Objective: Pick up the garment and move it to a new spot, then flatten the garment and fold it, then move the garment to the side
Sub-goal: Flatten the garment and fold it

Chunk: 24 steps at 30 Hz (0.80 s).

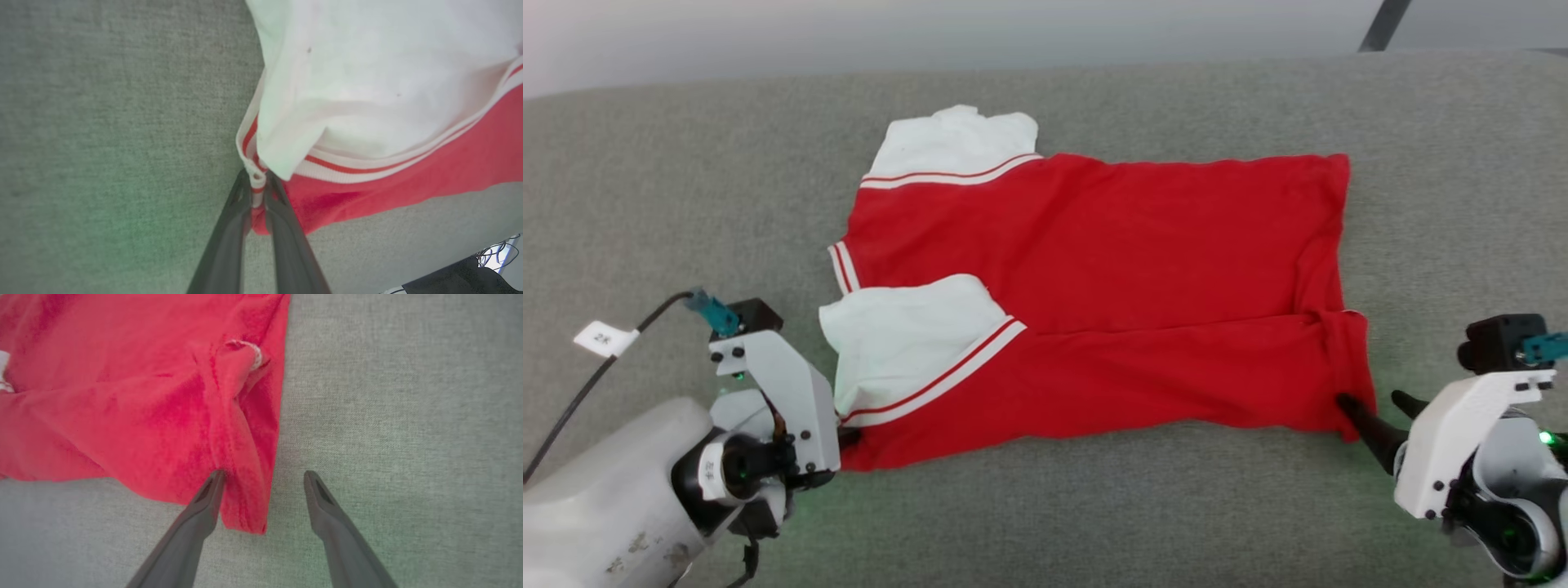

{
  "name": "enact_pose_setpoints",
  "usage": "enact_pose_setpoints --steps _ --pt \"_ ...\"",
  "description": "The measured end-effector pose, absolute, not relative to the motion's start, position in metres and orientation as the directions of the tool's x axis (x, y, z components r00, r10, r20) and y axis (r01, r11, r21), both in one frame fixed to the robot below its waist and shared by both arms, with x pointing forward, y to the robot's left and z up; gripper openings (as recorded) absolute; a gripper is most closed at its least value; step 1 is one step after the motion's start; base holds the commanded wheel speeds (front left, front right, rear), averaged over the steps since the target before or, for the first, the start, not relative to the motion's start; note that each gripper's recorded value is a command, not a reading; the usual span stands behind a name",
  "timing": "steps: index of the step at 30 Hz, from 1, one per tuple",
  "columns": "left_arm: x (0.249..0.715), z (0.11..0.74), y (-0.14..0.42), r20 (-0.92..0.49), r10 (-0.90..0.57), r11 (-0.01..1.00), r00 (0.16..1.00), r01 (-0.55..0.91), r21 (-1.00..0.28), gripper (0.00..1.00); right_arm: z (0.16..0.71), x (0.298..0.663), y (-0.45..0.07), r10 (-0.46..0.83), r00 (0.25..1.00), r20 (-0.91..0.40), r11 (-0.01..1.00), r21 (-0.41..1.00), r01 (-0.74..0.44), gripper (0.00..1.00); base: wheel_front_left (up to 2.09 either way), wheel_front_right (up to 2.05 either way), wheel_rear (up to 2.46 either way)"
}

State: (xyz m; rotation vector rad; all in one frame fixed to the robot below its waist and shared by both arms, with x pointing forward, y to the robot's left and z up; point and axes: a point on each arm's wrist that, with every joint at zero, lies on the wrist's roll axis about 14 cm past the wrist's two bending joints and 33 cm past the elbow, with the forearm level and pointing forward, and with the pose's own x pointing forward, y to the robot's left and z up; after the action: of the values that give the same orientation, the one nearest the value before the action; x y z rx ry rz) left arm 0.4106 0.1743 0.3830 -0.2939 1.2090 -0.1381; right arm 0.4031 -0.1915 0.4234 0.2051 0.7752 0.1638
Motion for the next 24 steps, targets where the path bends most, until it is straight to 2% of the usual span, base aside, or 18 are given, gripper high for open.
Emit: enact_pose_setpoints --steps 5,6,7,13,24 --pt "0.412 0.378 0.176 -0.898 -0.269 0.950 0.348 -0.060 -0.308 0.00 0.396 0.406 -0.181 0.244 0.624 -0.742 0.964 0.255 -0.073 1.00 0.00 0.00 0.00" --pt "0.413 0.377 0.176 -0.898 -0.270 0.949 0.348 -0.063 -0.309 0.00 0.393 0.407 -0.180 0.246 0.612 -0.752 0.964 0.254 -0.076 0.67 0.00 0.00 0.00" --pt "0.413 0.376 0.176 -0.897 -0.272 0.948 0.347 -0.064 -0.312 0.00 0.391 0.408 -0.178 0.250 0.603 -0.757 0.964 0.254 -0.081 0.02 0.00 0.00 0.00" --pt "0.415 0.375 0.179 -0.895 -0.274 0.945 0.353 -0.072 -0.318 0.00 0.386 0.413 -0.174 0.269 0.587 -0.763 0.959 0.265 -0.095 0.00 0.00 0.00 0.00" --pt "0.417 0.387 0.182 -0.883 -0.278 0.945 0.378 -0.057 -0.322 0.00 0.399 0.411 -0.189 0.252 0.605 -0.755 0.963 0.255 -0.083 0.00 0.00 0.00 0.00"
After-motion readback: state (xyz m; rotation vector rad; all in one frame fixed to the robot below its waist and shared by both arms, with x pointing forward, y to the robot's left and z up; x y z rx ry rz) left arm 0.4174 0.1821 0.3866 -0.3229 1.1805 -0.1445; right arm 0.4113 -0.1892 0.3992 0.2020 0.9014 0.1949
